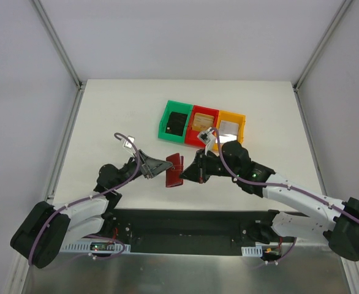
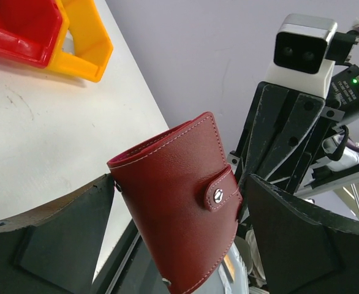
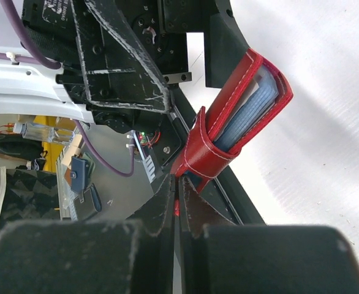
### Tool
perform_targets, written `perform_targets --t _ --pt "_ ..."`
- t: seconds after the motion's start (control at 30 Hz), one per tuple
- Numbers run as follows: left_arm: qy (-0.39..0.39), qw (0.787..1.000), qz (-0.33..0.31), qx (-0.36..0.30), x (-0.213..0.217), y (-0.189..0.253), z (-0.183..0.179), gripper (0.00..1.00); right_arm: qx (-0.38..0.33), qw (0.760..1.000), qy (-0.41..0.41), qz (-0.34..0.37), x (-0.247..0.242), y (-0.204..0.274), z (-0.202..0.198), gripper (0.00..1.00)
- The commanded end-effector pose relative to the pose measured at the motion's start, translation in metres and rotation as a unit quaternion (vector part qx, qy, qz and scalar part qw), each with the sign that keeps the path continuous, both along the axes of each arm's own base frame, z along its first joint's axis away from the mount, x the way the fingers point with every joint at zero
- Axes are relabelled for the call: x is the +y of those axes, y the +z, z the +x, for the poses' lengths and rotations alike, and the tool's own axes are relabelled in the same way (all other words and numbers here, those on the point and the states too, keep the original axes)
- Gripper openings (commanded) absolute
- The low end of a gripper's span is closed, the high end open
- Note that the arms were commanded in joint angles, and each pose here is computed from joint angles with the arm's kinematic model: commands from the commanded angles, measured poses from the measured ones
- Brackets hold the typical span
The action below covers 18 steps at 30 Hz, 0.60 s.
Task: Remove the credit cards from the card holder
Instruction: Pick up the card holder from the center of the board.
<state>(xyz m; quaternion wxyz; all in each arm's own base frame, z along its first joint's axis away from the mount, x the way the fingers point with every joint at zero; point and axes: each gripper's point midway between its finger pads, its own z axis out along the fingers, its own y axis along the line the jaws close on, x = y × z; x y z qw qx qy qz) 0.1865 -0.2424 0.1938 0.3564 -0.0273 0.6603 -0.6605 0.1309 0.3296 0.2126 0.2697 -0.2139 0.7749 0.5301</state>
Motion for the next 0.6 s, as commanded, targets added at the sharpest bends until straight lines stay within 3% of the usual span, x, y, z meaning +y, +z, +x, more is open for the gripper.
perform_targets --t 0.0,0.3,0.57 --pt "-0.012 0.999 -0.018 -0.036 0.000 0.015 -0.003 0.86 -0.042 0.997 0.013 0.071 0.005 0.058 -0.001 0.00" --pt "-0.024 0.998 -0.037 -0.032 -0.005 0.018 -0.001 0.85 -0.048 0.995 0.020 0.088 0.003 0.071 -0.006 0.00" --pt "-0.041 0.995 -0.071 -0.048 -0.007 0.039 -0.003 0.77 -0.047 0.995 0.017 0.082 0.000 0.063 -0.007 0.00"
